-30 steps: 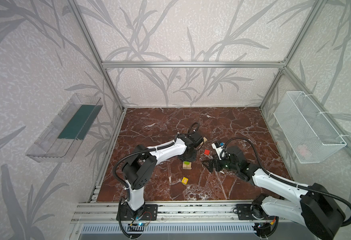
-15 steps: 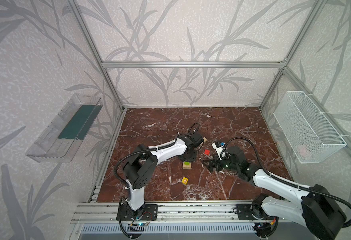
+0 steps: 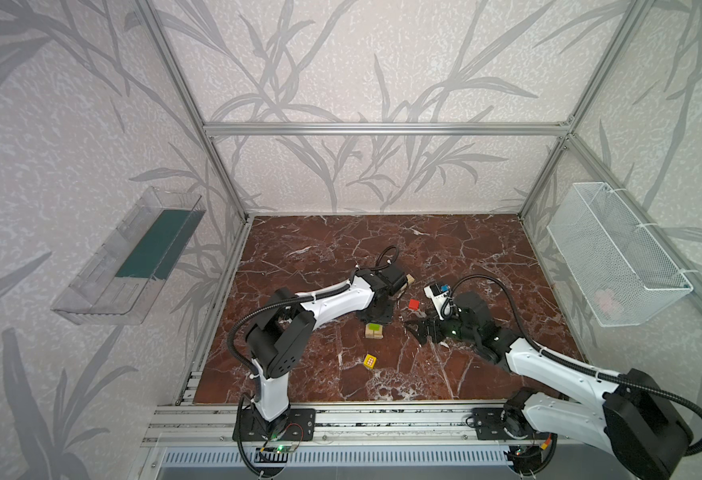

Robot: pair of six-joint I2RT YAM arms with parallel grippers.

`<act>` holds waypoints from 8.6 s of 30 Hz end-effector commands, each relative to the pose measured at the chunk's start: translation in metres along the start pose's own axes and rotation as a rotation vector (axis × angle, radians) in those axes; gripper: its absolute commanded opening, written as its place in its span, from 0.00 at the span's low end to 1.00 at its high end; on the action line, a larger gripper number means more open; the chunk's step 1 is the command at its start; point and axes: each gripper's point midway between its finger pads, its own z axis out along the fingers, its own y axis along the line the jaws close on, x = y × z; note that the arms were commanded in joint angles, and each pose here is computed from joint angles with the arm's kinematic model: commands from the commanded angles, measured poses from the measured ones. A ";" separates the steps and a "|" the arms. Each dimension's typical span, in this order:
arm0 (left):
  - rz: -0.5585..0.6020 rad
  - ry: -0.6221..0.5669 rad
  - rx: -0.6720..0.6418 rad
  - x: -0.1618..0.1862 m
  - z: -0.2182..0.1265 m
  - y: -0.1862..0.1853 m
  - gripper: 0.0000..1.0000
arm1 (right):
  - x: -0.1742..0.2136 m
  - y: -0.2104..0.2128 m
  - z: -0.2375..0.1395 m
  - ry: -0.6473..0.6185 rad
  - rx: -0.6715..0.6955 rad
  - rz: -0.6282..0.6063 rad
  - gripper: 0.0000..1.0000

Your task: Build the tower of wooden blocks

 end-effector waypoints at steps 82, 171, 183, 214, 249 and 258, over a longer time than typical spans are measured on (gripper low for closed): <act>-0.204 -0.459 0.194 -0.015 -0.107 0.096 0.74 | -0.046 -0.133 0.144 0.400 0.798 0.355 0.41; -0.354 -0.467 0.080 0.050 -0.116 0.151 0.78 | -0.006 0.059 0.103 0.272 0.784 0.418 0.22; -0.372 -0.484 0.040 0.052 -0.118 0.161 0.79 | -0.005 0.054 0.108 0.264 0.812 0.409 0.23; -0.372 -0.492 0.042 0.052 -0.120 0.162 0.81 | 0.000 0.054 0.120 0.271 0.797 0.426 0.44; -0.379 -0.489 0.037 0.053 -0.119 0.164 0.82 | -0.003 0.049 0.122 0.333 0.783 0.387 0.30; -0.382 -0.490 0.040 0.052 -0.119 0.164 0.83 | 0.003 0.049 0.129 0.374 0.764 0.366 0.30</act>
